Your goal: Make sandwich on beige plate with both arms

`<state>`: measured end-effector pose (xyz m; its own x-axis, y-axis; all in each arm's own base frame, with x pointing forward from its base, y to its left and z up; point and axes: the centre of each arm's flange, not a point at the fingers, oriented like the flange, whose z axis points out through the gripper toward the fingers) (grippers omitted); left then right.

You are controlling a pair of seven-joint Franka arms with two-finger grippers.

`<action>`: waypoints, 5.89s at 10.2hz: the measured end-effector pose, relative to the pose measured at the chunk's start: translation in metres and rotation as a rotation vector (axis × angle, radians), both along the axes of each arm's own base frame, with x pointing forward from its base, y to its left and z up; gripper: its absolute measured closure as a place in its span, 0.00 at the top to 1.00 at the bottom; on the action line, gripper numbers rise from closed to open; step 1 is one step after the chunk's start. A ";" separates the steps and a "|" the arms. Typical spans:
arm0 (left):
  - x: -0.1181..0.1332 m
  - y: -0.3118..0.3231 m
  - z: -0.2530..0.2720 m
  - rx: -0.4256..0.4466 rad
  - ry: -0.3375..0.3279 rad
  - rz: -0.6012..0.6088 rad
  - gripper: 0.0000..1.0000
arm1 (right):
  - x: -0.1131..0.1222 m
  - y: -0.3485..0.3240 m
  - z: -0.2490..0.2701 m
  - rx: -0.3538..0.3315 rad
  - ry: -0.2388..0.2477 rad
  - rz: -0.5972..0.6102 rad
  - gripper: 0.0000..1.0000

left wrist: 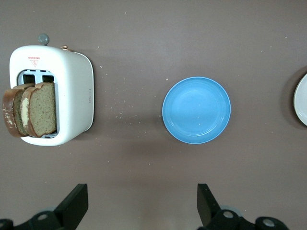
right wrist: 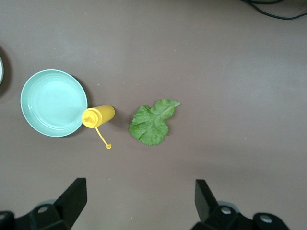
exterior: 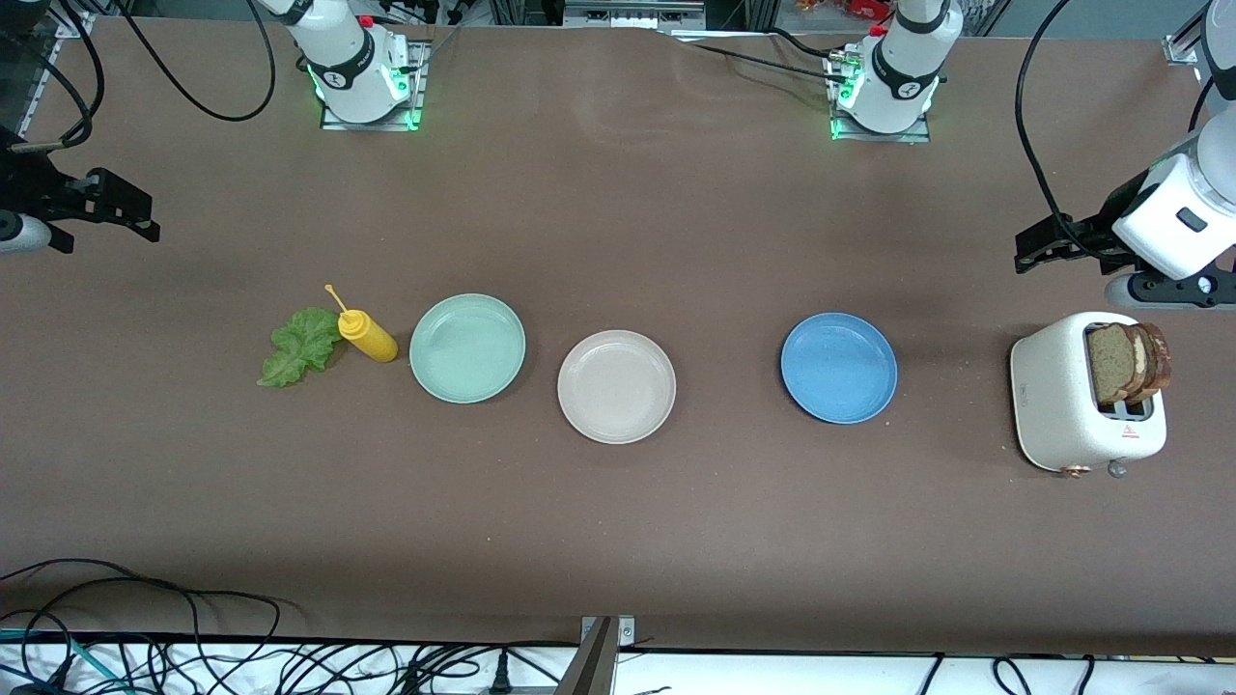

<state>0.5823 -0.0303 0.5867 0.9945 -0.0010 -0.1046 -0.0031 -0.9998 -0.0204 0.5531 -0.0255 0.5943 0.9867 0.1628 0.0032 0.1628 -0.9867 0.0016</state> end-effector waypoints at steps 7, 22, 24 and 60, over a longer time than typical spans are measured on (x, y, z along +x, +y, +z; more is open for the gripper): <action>0.002 0.002 -0.003 0.000 0.001 0.004 1.00 | 0.000 0.000 0.001 0.000 -0.001 -0.001 1.00; 0.004 0.012 -0.006 0.006 0.007 0.013 1.00 | 0.000 0.000 0.001 0.000 -0.001 -0.001 1.00; 0.010 0.035 -0.013 0.007 0.000 0.011 1.00 | 0.000 -0.001 0.001 0.000 -0.001 -0.002 1.00; 0.054 0.209 -0.226 -0.017 0.008 0.010 0.93 | 0.001 -0.012 0.000 0.001 0.001 -0.021 1.00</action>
<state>0.6359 0.1784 0.3608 0.9936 0.0068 -0.1128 0.0064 -1.0000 -0.0037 0.5538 -0.0375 0.5939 0.9898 0.1425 0.0022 0.1425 -0.9898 -0.0001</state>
